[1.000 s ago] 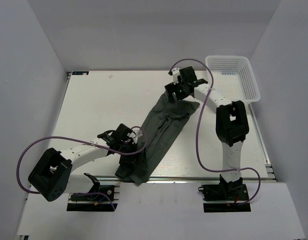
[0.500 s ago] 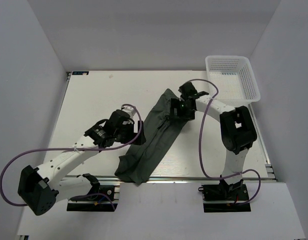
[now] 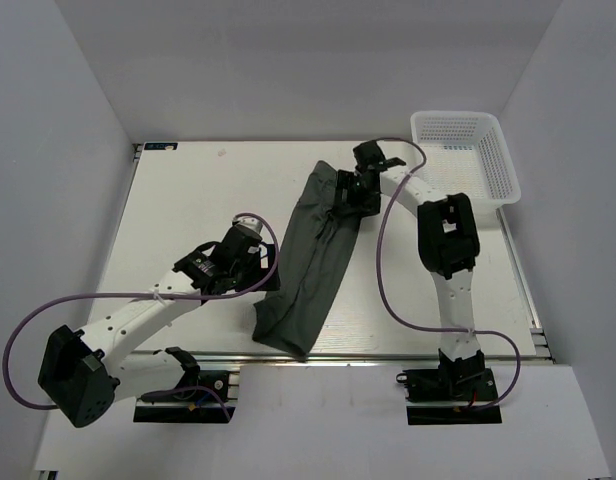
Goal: Fold and stack the t-shirts
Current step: Rotate the tshirt 90 degrees
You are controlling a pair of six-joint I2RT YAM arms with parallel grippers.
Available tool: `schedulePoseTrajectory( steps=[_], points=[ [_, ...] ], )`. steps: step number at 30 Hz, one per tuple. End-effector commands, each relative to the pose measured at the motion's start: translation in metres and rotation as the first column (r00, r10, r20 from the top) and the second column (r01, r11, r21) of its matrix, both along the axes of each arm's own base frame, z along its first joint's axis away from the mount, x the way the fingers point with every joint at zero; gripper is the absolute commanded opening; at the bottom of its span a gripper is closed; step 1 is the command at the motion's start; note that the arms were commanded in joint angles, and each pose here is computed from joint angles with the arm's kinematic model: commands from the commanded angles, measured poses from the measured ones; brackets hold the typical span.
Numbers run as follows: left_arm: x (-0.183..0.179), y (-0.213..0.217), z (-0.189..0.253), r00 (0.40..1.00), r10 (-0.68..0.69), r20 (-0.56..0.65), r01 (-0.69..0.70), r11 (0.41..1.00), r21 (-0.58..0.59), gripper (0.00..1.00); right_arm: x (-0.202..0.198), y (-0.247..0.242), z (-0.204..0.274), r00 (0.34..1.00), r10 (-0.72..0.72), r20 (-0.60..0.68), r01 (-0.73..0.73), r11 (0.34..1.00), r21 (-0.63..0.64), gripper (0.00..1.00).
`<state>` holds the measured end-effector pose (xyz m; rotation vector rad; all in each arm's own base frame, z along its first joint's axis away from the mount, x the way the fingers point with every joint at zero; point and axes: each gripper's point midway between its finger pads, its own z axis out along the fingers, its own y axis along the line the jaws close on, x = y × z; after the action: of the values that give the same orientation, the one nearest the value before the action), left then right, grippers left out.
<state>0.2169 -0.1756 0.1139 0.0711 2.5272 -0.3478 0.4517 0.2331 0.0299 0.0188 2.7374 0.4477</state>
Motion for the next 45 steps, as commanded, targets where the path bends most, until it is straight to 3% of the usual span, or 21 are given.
schedulePoseTrajectory(
  steps=[1,2,3,5,8,9,11,14,16,18,19,25,32,37,45],
  points=[
    [0.002,0.000,0.003,1.000,0.016,0.013,-0.016,1.000,-0.010,1.00,0.041,-0.028,-0.045,0.999,0.030,-0.020,-0.031,0.998,-0.062,0.90],
    [0.004,-0.001,0.004,1.000,0.016,0.020,-0.016,1.000,-0.016,1.00,0.049,-0.027,-0.043,0.999,0.047,-0.012,-0.047,0.997,-0.056,0.90],
    [0.003,-0.002,0.001,1.000,0.010,0.008,-0.010,1.000,-0.016,1.00,0.084,-0.022,-0.018,0.993,0.079,0.092,-0.074,0.996,-0.053,0.90],
    [0.002,-0.006,-0.001,1.000,-0.022,0.002,0.022,1.000,-0.017,1.00,0.099,-0.032,-0.012,0.990,0.083,0.114,-0.079,0.996,-0.046,0.90],
    [0.007,-0.010,-0.003,0.999,-0.030,0.010,0.030,0.999,-0.015,1.00,0.115,-0.026,0.069,0.937,0.152,0.314,-0.149,0.988,-0.034,0.90],
    [0.007,-0.010,-0.011,1.000,-0.030,-0.006,0.030,1.000,-0.003,1.00,0.095,-0.030,0.047,0.947,0.186,0.261,-0.178,0.982,-0.057,0.90],
    [0.007,-0.014,-0.018,0.999,-0.051,-0.017,0.051,0.999,-0.007,1.00,0.087,-0.028,0.103,0.906,0.202,0.372,-0.200,0.979,-0.043,0.90],
    [0.012,-0.028,-0.030,0.993,-0.116,-0.026,0.115,0.993,-0.023,1.00,0.056,-0.030,0.131,0.900,0.210,0.382,-0.220,0.975,-0.018,0.90],
    [0.019,-0.039,-0.035,0.990,-0.142,-0.026,0.141,0.989,-0.034,1.00,0.027,-0.035,0.119,0.918,0.215,0.334,-0.220,0.975,-0.023,0.90],
    [0.024,-0.049,-0.036,0.982,-0.187,-0.019,0.186,0.981,-0.052,0.98,0.010,-0.038,0.156,0.899,0.170,0.405,-0.189,0.982,0.008,0.90],
    [0.032,-0.056,-0.034,0.981,-0.194,0.009,0.194,0.979,-0.061,0.96,-0.012,-0.048,0.119,0.939,0.125,0.320,-0.139,0.990,0.021,0.90],
    [0.053,-0.060,-0.048,0.984,-0.178,0.022,0.179,0.984,-0.008,0.88,-0.079,-0.064,0.134,0.920,0.018,0.391,-0.071,0.990,0.122,0.90],
    [0.058,-0.077,-0.056,0.975,-0.221,0.040,0.223,0.973,-0.062,0.86,-0.146,-0.075,0.103,0.951,0.003,0.309,-0.057,0.984,0.167,0.90],
    [0.060,-0.084,-0.067,0.974,-0.225,0.035,0.227,0.970,-0.082,0.81,-0.160,-0.081,0.102,0.950,-0.003,0.313,-0.051,0.985,0.166,0.90],
    [0.058,-0.090,-0.083,0.967,-0.255,-0.003,0.254,0.963,-0.088,0.62,-0.164,-0.090,0.102,0.945,-0.014,0.327,-0.030,0.991,0.129,0.90]
  ],
)
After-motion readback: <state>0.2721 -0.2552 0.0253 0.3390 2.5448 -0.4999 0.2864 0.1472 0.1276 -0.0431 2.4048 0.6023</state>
